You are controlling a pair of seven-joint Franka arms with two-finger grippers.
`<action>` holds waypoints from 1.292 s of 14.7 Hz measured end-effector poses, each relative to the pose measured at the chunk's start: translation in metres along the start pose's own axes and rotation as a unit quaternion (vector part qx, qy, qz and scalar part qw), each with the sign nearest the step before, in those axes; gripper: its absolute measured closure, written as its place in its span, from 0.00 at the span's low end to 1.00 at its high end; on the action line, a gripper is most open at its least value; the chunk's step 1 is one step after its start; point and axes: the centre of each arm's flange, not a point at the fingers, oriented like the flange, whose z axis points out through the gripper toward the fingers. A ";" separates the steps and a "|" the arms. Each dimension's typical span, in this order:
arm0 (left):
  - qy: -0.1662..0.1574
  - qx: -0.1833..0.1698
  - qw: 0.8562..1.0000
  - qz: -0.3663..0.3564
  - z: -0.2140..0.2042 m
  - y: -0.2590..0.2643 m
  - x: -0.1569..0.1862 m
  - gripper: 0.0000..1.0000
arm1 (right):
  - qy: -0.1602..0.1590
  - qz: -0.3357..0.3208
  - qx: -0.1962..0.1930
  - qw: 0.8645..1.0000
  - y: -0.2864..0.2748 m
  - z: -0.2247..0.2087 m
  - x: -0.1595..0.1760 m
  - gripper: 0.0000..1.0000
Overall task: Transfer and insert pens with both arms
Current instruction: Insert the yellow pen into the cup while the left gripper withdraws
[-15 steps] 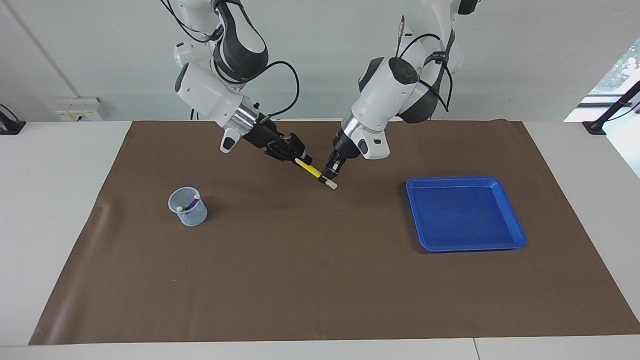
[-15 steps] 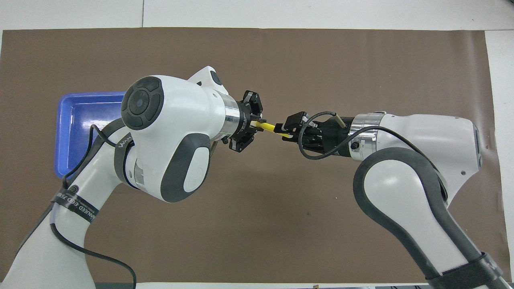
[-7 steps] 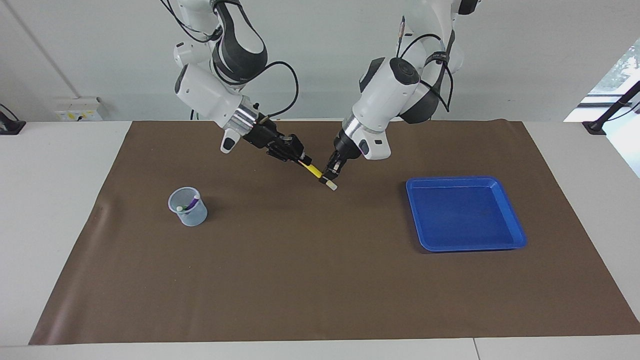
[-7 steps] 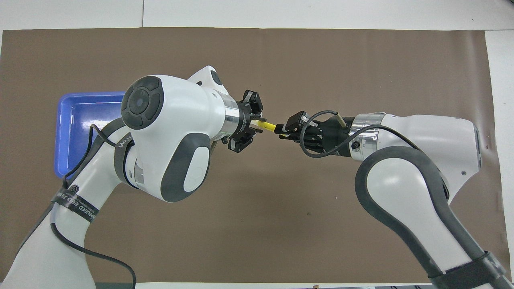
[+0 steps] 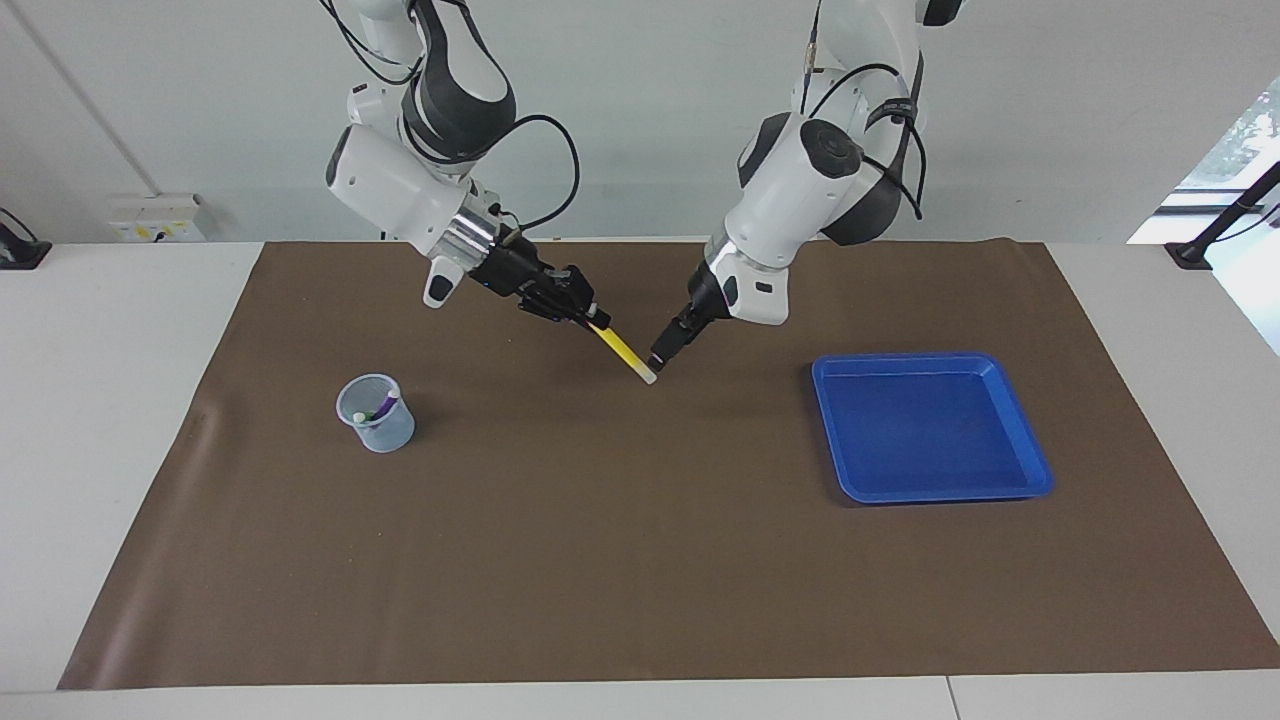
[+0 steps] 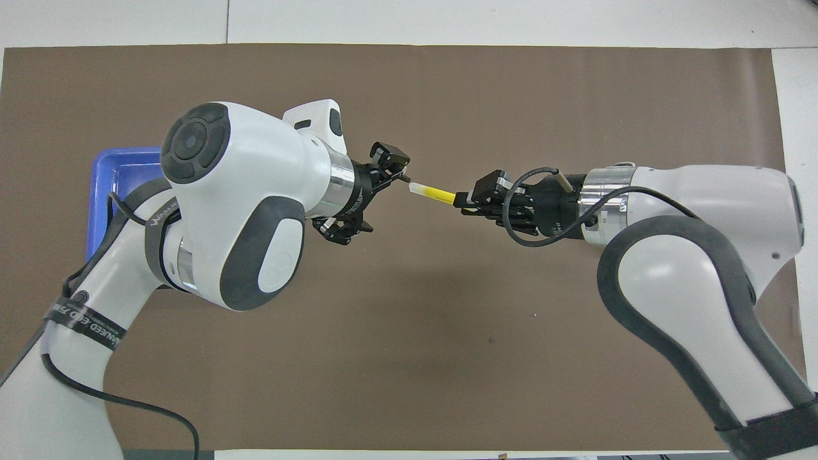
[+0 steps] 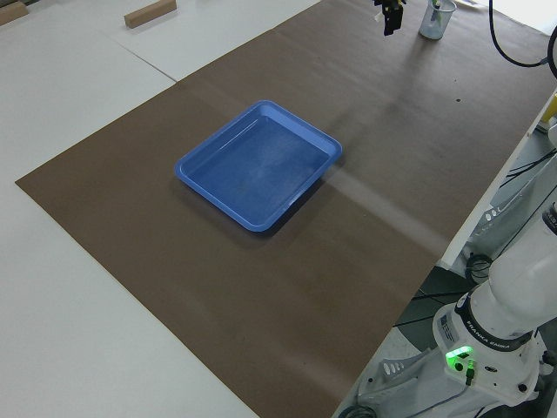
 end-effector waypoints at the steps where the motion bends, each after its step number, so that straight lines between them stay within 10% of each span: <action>1: 0.007 0.011 0.999 0.036 -0.007 -0.009 0.015 0.00 | -0.009 -0.027 -0.031 0.999 0.005 -0.017 0.010 0.81; 5: 0.035 0.076 0.980 0.178 -0.023 -0.051 0.067 0.00 | -0.040 -0.161 -0.169 0.972 0.026 -0.093 0.046 0.81; 12: 0.039 0.118 0.944 0.305 -0.086 -0.132 0.140 0.00 | -0.108 -0.380 -0.389 0.832 0.049 -0.164 0.084 0.81; 19: 0.039 0.154 0.920 0.358 -0.170 -0.175 0.163 0.00 | -0.136 -0.385 -0.402 0.820 0.117 -0.146 0.093 0.81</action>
